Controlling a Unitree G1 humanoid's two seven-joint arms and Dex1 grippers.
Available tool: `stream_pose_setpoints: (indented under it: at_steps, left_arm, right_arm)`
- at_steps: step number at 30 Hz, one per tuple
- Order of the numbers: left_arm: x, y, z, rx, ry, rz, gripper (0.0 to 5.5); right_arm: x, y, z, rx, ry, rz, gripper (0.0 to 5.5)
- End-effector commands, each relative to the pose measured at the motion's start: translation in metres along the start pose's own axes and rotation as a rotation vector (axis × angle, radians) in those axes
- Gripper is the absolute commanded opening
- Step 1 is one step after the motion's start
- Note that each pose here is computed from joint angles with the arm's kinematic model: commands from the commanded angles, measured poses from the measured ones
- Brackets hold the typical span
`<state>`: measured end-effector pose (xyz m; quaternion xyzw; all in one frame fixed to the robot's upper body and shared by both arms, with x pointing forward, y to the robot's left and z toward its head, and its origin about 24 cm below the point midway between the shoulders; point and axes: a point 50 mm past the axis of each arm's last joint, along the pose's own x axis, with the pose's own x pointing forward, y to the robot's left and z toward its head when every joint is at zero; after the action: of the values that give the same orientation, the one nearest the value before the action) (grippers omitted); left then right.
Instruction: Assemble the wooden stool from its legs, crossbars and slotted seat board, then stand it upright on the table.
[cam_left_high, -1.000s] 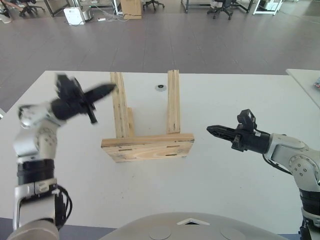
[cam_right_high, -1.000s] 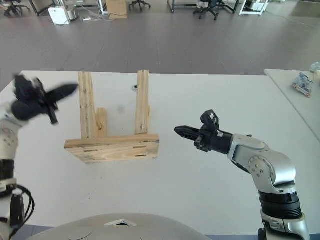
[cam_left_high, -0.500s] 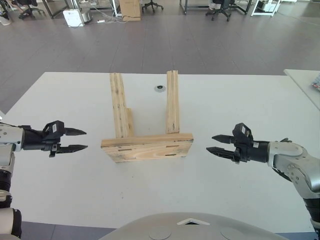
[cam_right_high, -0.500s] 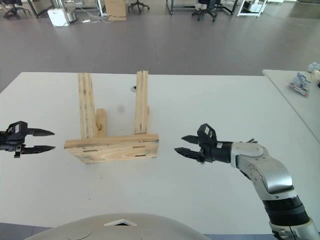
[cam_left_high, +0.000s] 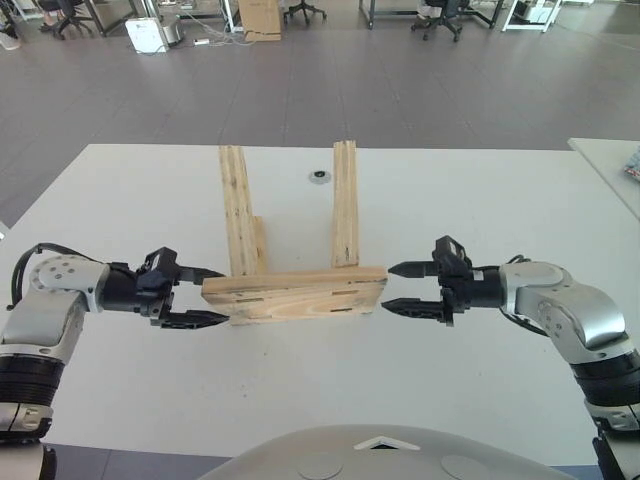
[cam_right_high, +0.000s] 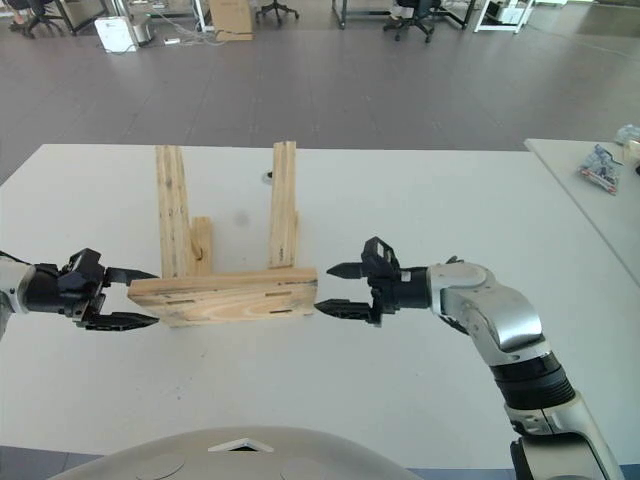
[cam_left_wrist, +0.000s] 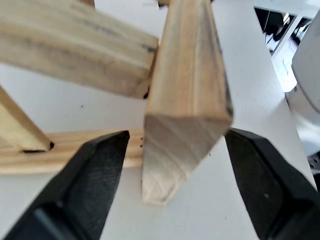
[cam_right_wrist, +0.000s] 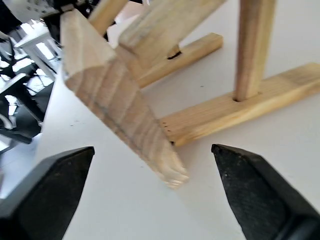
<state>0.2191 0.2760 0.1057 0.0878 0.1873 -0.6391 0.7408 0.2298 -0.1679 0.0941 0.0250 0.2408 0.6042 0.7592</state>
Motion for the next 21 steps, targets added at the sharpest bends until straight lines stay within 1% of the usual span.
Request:
stream_pose_setpoints:
  at_steps: [1,4,5,8,12,13,15,17,20,21]
  left_arm:
    - [0.010,0.001,-0.004,-0.015,-0.034,0.017,3.12]
    - [0.014,-0.001,-0.012,-0.039,-0.035,0.009,2.51]
    - [0.015,-0.002,-0.014,-0.045,-0.035,0.006,2.38]
    - [0.017,-0.004,-0.019,-0.059,-0.039,0.001,1.76]
    - [0.019,-0.004,-0.021,-0.059,-0.062,0.013,1.72]
    - [0.019,-0.003,-0.021,-0.060,-0.073,0.018,1.71]
    - [0.023,0.000,-0.016,-0.049,-0.111,0.025,1.71]
    - [0.033,0.006,0.001,-0.024,-0.184,0.008,1.70]
    - [0.047,0.014,0.048,-0.010,-0.341,-0.075,1.69]
    - [0.047,0.017,0.073,-0.021,-0.412,-0.118,1.69]
  right_arm:
    - [0.013,0.000,0.006,-0.021,0.021,0.071,4.44]
    - [0.023,-0.004,0.003,-0.012,0.012,0.076,3.80]
    - [0.025,-0.004,0.002,-0.010,0.013,0.076,3.66]
    - [0.029,-0.006,-0.001,-0.009,0.013,0.075,2.97]
    - [0.033,-0.005,-0.004,-0.011,0.017,0.092,2.13]
    - [0.034,-0.003,-0.004,-0.010,0.014,0.102,2.01]
    - [0.036,0.002,-0.002,-0.011,0.008,0.134,2.00]
    - [0.036,0.011,0.006,0.001,-0.026,0.185,1.98]
    - [0.024,0.024,0.030,0.022,-0.087,0.250,1.94]
    - [0.016,0.028,0.043,0.021,-0.112,0.271,1.93]
